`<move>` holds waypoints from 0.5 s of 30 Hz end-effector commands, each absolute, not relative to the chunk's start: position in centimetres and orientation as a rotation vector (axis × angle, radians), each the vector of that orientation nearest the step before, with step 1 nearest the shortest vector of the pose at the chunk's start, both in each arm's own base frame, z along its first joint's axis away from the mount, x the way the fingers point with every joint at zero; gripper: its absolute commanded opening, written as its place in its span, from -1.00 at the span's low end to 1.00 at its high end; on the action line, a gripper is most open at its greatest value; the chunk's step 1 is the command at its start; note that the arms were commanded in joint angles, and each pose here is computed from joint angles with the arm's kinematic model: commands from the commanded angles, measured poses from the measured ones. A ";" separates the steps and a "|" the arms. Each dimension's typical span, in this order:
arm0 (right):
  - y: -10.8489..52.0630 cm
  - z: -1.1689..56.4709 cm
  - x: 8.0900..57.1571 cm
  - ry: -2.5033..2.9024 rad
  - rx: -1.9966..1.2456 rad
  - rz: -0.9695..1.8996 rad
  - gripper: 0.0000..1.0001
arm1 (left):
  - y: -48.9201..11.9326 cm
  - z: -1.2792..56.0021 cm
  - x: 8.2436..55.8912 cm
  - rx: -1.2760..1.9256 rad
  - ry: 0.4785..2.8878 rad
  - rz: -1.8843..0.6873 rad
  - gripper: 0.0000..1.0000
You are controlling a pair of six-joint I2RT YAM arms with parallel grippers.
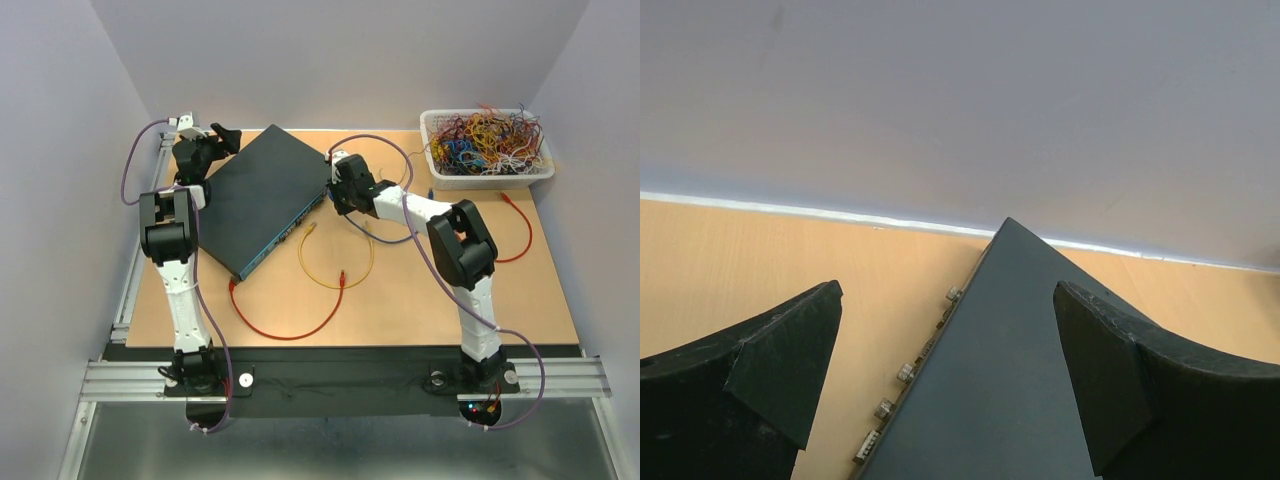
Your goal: Insert the plug into the switch port
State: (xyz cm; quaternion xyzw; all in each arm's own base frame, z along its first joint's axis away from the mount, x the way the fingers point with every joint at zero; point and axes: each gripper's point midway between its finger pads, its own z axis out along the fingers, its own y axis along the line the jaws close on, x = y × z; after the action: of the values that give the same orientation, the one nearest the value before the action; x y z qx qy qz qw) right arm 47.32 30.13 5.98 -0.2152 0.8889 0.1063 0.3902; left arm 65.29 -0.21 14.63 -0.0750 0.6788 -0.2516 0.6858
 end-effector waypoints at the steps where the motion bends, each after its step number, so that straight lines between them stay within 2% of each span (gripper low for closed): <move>1: 31.1 8.1 48.9 2.178 -0.547 0.254 -0.99 | -0.1 18.6 65.8 -0.115 1.420 -0.565 0.97; 15: 32.3 9.5 49.4 2.144 -0.566 0.309 -0.99 | -0.2 18.5 65.9 -0.109 1.422 -0.574 0.97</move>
State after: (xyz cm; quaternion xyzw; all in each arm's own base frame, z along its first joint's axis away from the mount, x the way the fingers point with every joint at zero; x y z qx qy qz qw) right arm 48.14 30.38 6.92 -0.2177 0.8829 0.1017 0.4034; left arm 65.29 -0.37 14.76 -0.0732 0.6780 -0.2564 0.6850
